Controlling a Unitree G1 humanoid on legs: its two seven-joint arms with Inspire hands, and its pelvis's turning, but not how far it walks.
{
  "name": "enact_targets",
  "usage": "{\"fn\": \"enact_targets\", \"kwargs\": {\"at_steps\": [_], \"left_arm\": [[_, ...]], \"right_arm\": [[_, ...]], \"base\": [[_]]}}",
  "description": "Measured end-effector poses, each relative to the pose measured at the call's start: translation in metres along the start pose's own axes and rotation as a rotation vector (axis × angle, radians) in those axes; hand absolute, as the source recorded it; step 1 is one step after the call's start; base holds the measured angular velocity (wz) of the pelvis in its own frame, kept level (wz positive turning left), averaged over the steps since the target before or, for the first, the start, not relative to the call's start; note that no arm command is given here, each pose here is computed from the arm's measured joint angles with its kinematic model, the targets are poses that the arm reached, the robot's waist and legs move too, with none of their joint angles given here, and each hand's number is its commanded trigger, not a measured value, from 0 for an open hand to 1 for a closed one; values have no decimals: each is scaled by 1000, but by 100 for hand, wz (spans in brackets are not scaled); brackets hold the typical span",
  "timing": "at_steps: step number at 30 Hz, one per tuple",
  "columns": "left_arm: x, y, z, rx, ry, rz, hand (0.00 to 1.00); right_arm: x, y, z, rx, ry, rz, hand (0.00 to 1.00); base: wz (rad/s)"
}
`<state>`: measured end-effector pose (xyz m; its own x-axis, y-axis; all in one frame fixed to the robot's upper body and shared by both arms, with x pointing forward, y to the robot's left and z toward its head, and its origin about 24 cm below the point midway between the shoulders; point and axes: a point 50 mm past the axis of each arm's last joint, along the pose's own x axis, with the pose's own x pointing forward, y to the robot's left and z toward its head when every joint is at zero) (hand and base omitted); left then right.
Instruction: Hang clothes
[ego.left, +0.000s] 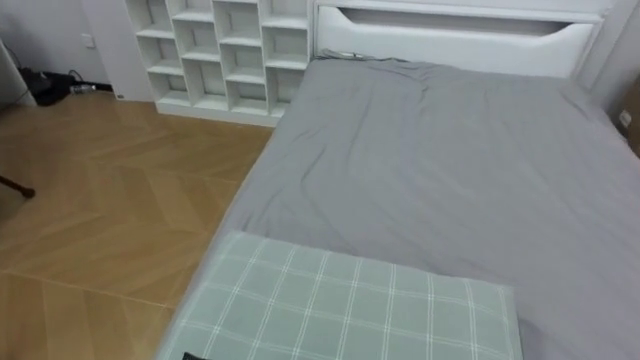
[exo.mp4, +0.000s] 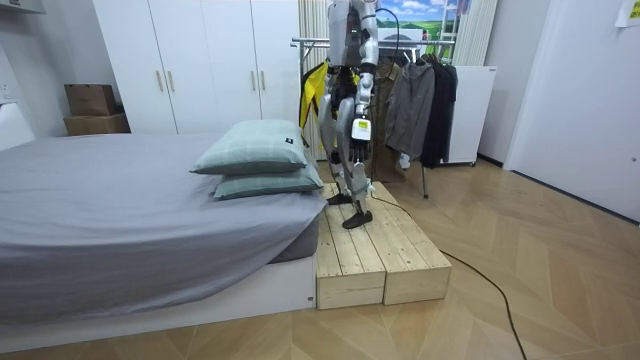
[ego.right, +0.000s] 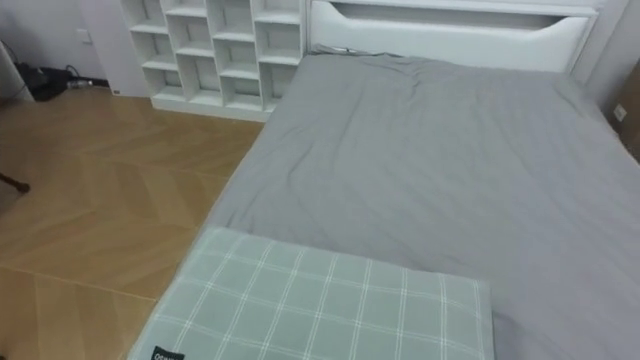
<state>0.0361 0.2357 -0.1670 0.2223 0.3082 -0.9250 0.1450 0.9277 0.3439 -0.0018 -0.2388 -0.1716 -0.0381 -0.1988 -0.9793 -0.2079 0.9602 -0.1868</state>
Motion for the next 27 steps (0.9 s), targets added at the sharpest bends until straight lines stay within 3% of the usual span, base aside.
{"fn": "enact_targets", "kwargs": {"at_steps": [27], "left_arm": [[1, 0, 3, 62, 2, -24, 0]], "right_arm": [[0, -1, 3, -2, 30, -3, 0]], "base": [[-1]]}}
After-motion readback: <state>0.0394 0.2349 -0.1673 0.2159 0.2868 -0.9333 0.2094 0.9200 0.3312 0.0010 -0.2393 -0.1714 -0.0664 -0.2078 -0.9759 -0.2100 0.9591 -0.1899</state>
